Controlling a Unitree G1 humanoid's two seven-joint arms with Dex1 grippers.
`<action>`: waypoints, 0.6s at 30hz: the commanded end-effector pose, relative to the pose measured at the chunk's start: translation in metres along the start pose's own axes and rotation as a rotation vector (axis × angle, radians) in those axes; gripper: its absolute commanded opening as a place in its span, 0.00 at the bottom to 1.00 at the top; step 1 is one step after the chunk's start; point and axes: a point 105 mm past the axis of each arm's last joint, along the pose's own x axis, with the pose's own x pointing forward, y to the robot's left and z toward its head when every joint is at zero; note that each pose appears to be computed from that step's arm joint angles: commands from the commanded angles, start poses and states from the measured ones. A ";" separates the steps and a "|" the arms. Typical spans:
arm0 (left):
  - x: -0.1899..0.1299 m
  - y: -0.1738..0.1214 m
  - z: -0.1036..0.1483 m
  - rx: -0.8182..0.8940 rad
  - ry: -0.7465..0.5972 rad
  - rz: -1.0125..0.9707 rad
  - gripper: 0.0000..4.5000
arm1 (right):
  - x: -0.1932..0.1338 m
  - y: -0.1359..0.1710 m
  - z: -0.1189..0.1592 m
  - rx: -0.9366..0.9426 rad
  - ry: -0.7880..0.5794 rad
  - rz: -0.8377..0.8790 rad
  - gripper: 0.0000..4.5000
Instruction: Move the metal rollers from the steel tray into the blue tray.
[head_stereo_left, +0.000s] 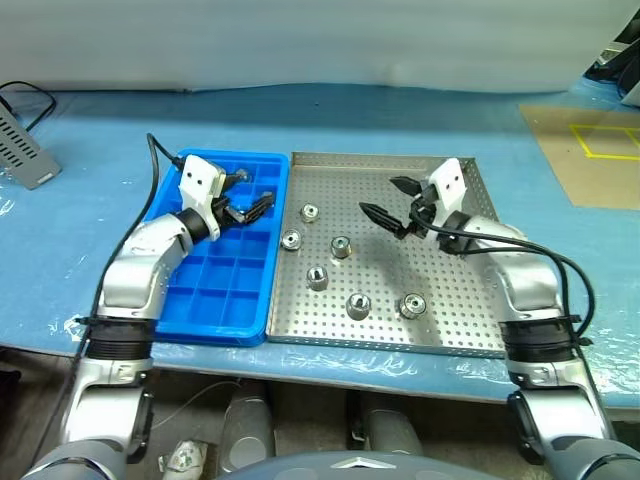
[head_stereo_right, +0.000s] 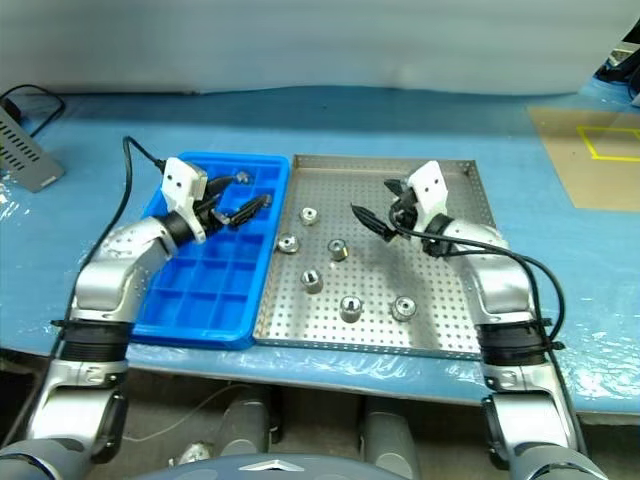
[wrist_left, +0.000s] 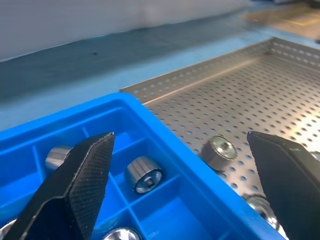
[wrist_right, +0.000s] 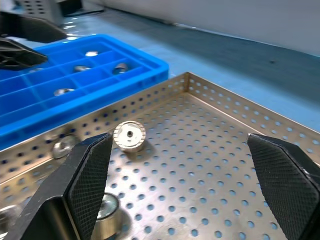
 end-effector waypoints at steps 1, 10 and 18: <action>0.000 -0.014 0.017 0.119 0.042 -0.222 1.00 | -0.012 0.010 0.022 -0.072 -0.011 0.115 1.00; 0.009 -0.052 0.031 0.336 0.125 -0.660 1.00 | -0.040 0.045 0.008 -0.115 0.166 0.339 1.00; 0.012 -0.096 -0.004 0.343 0.165 -0.898 1.00 | -0.052 0.053 -0.005 -0.126 0.236 0.294 1.00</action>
